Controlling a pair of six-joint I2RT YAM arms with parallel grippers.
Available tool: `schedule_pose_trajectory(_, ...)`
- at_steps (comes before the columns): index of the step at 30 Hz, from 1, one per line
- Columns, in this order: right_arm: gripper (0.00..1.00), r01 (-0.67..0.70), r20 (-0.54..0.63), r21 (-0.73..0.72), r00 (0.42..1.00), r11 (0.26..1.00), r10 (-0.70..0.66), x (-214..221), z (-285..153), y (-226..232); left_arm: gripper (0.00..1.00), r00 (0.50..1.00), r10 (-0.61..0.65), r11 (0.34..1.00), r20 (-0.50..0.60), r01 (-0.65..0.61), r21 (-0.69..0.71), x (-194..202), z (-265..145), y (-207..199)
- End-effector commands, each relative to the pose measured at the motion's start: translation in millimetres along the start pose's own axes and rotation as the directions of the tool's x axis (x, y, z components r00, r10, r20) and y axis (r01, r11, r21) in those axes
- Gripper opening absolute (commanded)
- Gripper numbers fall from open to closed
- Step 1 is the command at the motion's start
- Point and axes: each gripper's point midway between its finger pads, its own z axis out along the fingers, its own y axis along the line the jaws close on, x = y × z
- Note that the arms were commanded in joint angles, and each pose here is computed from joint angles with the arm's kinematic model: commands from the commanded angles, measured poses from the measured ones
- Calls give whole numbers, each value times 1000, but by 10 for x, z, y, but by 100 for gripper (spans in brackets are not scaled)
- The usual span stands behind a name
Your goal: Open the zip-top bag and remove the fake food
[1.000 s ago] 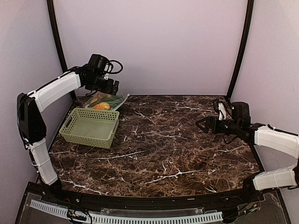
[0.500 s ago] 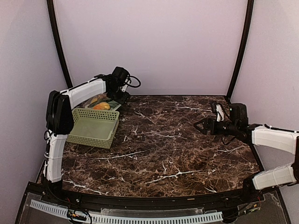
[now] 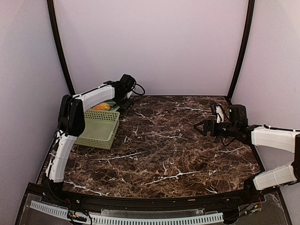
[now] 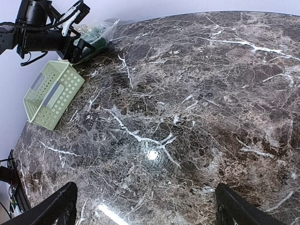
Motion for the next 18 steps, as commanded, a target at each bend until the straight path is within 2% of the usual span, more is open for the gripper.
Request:
schedule_pose_trajectory(1, 99, 4, 0, -15, 1000, 1000, -4, 47, 32, 15, 94, 999, 45, 996, -29, -47, -70, 9, 54, 54)
schedule_pose_trajectory(12, 99, -2, -7, -20, 1000, 1000, 2, 108, 57, -10, 92, 995, 86, 978, -52, -95, -184, -22, 281, 128)
schedule_pose_trajectory(18, 99, -3, -17, -18, 1000, 1000, 3, 111, 106, -39, 82, 994, 106, 956, -38, -113, -272, -127, 266, 277)
